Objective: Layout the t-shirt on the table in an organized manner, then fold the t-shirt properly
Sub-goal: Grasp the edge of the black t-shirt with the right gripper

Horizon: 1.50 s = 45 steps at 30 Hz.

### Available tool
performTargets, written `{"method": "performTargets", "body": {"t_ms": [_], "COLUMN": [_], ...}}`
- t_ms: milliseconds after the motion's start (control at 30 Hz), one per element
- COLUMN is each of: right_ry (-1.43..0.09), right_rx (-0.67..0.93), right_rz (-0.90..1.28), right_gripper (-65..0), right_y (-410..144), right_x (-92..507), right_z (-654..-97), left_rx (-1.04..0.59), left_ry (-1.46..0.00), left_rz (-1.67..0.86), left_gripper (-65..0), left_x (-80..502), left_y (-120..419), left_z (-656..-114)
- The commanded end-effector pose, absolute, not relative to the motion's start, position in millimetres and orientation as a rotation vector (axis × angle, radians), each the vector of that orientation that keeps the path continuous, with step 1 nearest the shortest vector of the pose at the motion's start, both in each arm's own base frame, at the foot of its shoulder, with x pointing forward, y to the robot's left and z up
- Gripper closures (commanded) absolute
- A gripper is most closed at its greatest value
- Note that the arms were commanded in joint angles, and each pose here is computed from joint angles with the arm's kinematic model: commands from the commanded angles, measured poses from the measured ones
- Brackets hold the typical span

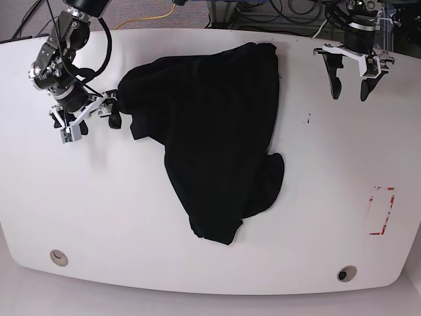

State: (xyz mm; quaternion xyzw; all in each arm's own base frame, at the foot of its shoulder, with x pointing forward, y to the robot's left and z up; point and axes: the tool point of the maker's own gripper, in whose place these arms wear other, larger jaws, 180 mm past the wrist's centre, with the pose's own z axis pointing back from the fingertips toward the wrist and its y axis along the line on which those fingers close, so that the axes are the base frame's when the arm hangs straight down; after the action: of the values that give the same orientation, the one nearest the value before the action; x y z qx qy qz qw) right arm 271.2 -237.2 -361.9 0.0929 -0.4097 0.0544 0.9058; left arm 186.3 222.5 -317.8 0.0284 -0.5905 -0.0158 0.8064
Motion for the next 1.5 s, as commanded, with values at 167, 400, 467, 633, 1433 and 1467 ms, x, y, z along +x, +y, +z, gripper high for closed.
{"method": "performTargets", "body": {"t_ms": [167, 400, 467, 633, 1433, 1467], "right_ry": [-0.778, -0.748, -0.74, -0.699, -0.715, -0.717], "right_rx": [0.246, 0.281, 0.29, 0.304, 0.386, 0.394], "right_rz": [0.055, 0.026, 0.025, 0.024, 0.032, 0.032], "right_gripper": [-50.6, -50.6, -50.4, -50.4, -50.4, -50.4], "right_y": [-241, -238, -234, -227, -196, -194], "right_x": [282, 283, 282, 277, 282, 282], "right_z": [-383, -396, -398, -405, -391, -390], "left_rx": [0.066, 0.066, 0.066, 0.066, 0.066, 0.066], "left_ry": [-1.299, -1.299, -1.299, -1.299, -1.298, -1.298], "left_rz": [-0.045, -0.045, -0.045, -0.045, -0.043, -0.043], "left_gripper": [-37.8, -37.8, -37.8, -37.8, -37.8, -37.8], "left_x": [188, 188, 188, 188, 188, 188], "left_y": [223, 223, 223, 223, 223, 223], "left_z": [-308, -308, -308, -308, -308, -308]}}
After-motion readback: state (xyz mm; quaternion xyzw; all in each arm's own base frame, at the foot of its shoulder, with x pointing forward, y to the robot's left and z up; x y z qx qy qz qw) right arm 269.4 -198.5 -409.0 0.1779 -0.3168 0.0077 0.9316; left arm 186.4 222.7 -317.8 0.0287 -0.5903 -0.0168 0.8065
